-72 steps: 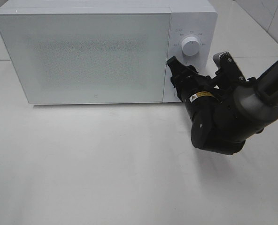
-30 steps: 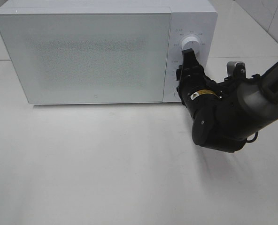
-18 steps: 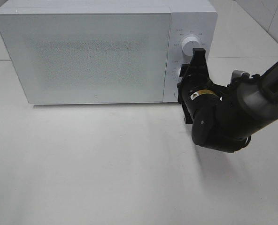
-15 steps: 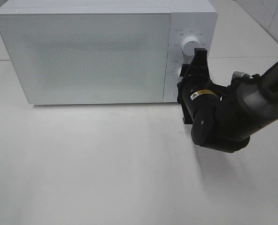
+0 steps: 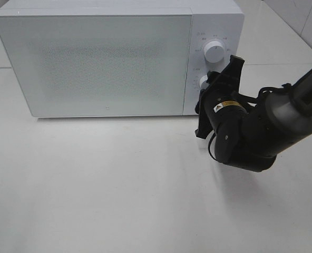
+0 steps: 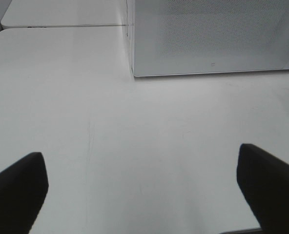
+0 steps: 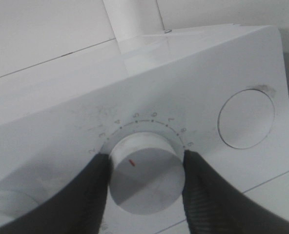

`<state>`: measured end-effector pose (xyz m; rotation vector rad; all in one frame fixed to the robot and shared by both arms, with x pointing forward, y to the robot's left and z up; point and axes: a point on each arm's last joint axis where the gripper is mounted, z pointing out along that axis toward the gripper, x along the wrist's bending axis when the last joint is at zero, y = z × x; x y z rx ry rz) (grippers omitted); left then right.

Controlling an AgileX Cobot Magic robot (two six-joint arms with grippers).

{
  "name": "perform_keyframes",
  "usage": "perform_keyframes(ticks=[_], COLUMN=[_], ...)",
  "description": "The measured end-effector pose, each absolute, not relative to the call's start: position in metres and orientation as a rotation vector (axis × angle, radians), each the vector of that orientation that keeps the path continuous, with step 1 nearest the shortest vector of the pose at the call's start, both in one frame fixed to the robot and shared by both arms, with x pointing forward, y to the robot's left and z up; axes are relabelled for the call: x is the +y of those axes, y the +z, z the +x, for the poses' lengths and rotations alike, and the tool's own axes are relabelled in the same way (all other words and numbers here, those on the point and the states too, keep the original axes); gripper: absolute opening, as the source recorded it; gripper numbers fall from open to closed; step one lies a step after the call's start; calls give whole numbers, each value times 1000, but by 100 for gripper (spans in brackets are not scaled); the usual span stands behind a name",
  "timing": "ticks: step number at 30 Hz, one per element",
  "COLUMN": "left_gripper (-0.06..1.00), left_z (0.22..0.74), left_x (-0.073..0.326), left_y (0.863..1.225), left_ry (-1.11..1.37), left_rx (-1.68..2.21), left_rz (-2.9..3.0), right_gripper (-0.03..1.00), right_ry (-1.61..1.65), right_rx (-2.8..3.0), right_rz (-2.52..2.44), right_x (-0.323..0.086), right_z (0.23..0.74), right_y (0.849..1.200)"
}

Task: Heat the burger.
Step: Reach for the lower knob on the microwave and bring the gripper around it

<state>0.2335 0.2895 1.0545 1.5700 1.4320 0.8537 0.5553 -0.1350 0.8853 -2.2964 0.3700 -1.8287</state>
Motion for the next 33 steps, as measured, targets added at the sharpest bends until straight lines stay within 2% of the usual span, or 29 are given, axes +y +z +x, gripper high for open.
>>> perform_keyframes(ticks=[33], left_gripper=[99], left_z=[233], left_x=[289], left_y=[1055], left_ry=[854], left_rx=[1432], left_rz=[1570], right_gripper=[44], right_ry=[-1792], right_rx=[474], right_rz=[-2248], right_x=[-135], right_z=[556], right_y=[886])
